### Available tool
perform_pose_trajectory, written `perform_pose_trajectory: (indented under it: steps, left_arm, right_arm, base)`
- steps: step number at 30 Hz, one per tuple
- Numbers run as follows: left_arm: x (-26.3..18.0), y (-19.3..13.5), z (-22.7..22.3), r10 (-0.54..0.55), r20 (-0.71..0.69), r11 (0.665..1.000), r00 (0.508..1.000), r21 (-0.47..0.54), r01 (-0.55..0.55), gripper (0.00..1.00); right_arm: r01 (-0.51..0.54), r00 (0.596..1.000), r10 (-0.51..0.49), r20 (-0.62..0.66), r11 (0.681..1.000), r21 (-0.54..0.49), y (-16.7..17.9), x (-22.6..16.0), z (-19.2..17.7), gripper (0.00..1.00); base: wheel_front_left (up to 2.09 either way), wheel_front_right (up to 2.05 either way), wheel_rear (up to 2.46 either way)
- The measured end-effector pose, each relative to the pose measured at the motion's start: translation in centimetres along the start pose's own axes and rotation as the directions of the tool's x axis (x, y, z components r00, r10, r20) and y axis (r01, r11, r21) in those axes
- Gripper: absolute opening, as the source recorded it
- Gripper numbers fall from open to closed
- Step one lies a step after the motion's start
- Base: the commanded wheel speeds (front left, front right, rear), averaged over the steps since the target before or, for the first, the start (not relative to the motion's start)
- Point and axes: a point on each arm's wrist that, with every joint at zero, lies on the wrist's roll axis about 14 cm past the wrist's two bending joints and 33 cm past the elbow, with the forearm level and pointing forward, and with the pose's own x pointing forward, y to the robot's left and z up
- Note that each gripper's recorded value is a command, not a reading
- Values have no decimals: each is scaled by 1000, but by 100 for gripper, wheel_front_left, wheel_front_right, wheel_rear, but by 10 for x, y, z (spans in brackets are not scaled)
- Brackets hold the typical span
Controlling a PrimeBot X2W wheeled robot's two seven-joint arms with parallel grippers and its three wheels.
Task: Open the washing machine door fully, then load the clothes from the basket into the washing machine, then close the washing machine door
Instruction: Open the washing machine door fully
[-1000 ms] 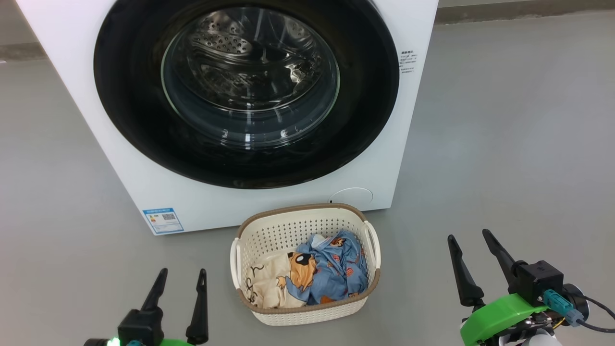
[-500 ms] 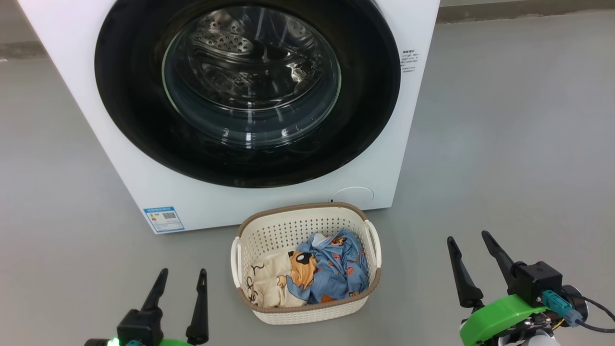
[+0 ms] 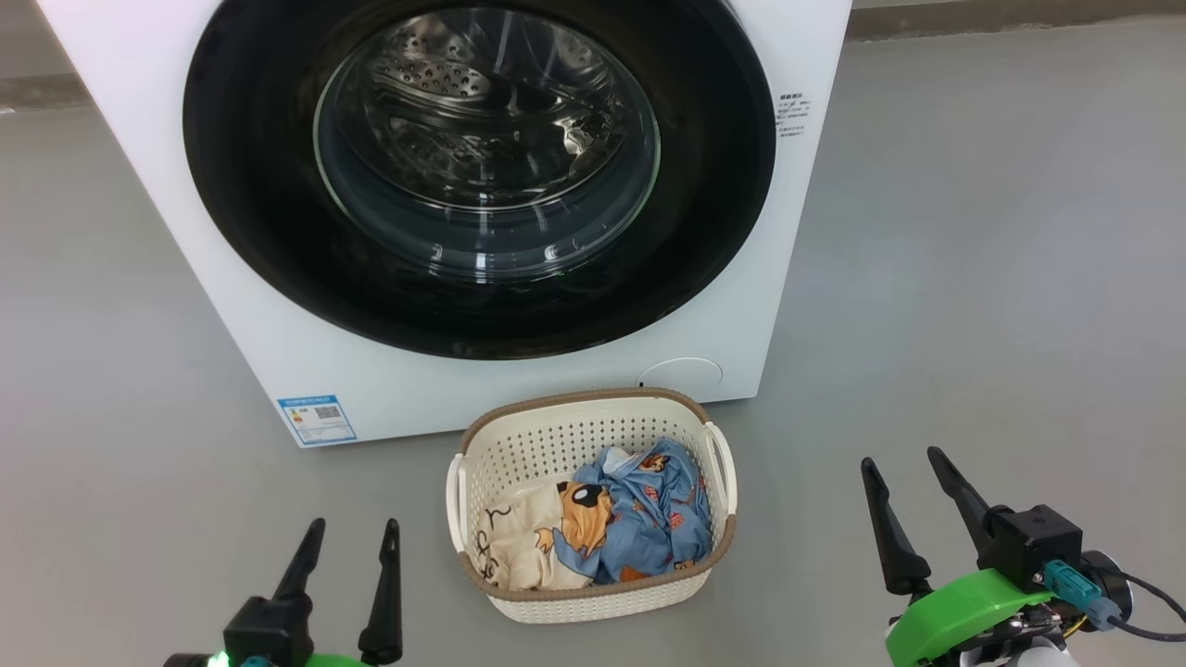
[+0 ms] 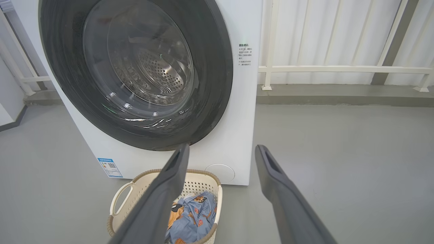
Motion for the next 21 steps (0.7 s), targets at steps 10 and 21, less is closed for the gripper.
perform_pose_trajectory:
  steps: [10,21]
  left_arm:
    - [0,-4,0,-25,1,999,1000,-25,25,100]
    - [1,-7,-2,-35,-5,999,999,-31,35,100]
  right_arm:
    - [2,1000,-2,0,1000,0,-1,0,0,100]
    - [7,1000,-7,-1,1000,0,-2,-1,0,100]
  base:
    - [12,10,-22]
    - [82,82,-163]
